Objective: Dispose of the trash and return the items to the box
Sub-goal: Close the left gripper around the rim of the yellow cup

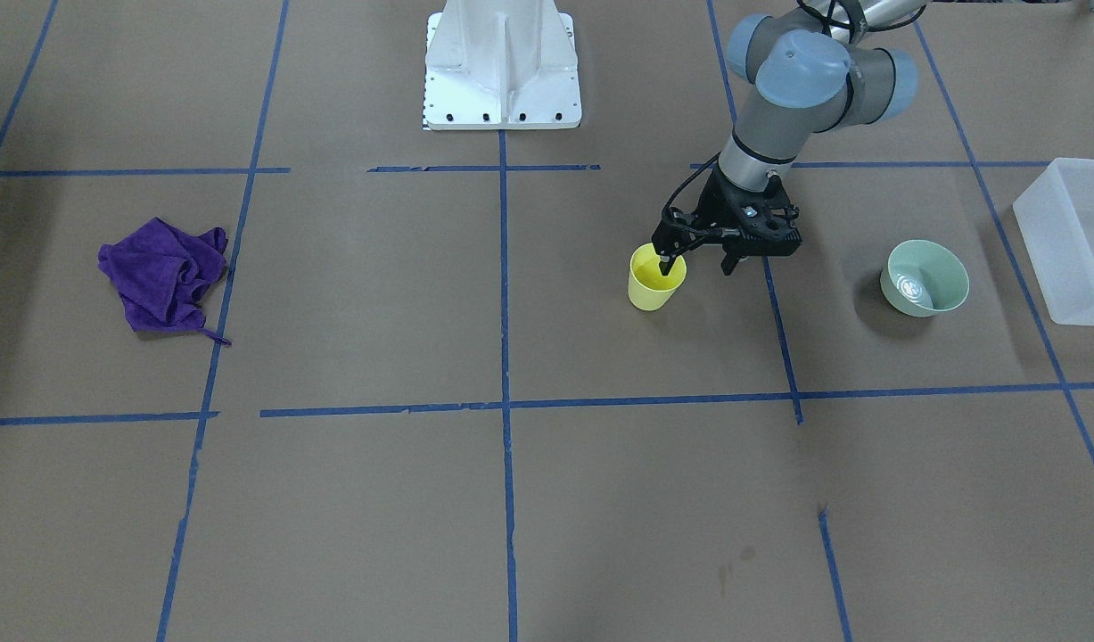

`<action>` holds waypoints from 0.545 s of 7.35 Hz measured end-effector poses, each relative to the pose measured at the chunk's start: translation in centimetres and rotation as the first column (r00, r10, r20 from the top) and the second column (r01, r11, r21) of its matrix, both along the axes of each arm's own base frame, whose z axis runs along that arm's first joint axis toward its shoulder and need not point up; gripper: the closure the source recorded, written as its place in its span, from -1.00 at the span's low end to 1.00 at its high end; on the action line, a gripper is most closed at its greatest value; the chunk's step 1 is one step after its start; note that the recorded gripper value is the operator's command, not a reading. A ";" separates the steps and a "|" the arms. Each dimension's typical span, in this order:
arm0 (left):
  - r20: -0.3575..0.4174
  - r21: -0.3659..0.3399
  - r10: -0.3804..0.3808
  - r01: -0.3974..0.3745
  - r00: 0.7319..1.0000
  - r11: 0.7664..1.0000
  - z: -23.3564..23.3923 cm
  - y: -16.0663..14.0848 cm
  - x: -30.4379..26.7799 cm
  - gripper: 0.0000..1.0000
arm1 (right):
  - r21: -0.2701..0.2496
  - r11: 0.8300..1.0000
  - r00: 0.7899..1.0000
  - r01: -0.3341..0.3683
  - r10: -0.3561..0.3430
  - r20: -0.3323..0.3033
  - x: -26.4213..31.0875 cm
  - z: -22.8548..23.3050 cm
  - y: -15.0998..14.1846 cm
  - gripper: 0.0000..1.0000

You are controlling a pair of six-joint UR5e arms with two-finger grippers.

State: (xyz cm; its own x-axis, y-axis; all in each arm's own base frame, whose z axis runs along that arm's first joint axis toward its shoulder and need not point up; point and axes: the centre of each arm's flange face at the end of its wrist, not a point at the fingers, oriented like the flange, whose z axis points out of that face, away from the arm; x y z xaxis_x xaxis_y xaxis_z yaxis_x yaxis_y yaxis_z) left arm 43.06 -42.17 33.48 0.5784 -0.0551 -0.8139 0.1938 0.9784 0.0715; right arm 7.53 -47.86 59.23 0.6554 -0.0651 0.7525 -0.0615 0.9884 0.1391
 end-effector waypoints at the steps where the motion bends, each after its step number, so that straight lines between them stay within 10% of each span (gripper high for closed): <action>1: 0.005 -0.003 0.014 -0.014 1.000 1.000 -0.2 0.5 0.8 -0.37 | -0.001 1.000 1.000 0.000 0.000 0.000 0.0 0.0 0.0 -1.00; 2: 0.011 -0.007 0.024 -0.024 1.000 1.000 -0.2 0.7 1.4 0.62 | -0.002 1.000 1.000 0.000 0.000 0.000 0.0 0.1 0.0 -1.00; 4: 0.018 -0.013 0.029 -0.029 0.999 0.999 0.2 0.8 1.8 1.00 | -0.002 1.000 1.000 0.000 0.000 0.000 0.0 0.0 -0.1 -1.00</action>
State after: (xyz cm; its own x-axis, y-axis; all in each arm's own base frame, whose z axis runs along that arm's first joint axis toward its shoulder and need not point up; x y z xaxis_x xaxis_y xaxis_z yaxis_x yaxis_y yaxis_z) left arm 44.91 -41.36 33.68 0.5950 -0.0479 -0.8023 0.1638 0.9845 0.0628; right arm 7.54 -47.92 59.28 0.6554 -0.0631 0.7526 -0.0620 0.9887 0.1368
